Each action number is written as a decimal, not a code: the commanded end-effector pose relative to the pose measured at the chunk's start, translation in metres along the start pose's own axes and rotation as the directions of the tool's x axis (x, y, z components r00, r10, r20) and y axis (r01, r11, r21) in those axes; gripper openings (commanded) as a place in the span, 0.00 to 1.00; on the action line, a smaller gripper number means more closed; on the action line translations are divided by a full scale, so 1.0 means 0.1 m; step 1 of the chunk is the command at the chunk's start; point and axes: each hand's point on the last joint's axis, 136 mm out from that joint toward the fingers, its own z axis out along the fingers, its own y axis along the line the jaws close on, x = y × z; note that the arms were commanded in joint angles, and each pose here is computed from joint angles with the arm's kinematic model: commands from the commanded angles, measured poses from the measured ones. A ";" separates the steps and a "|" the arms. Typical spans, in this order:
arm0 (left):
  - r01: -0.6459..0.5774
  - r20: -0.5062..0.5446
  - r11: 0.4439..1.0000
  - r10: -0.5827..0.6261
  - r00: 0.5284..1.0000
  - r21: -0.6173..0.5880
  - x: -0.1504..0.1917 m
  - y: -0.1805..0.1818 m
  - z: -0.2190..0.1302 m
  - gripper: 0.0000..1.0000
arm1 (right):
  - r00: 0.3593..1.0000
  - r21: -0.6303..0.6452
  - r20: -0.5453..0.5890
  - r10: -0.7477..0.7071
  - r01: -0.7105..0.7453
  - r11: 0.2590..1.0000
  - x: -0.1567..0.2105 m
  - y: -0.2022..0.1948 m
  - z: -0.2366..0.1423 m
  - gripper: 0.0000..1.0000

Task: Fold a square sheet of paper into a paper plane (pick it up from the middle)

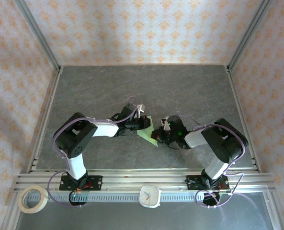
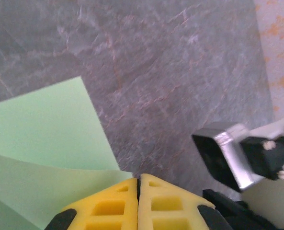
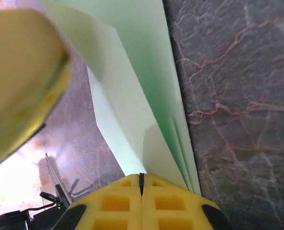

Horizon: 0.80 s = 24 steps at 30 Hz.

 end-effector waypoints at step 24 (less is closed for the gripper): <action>0.028 -0.068 0.988 -0.038 0.997 -0.150 0.26 0.50 0.21 0.03 | 0.994 0.161 0.068 0.085 -0.095 0.982 -0.29 -0.17 0.04 0.00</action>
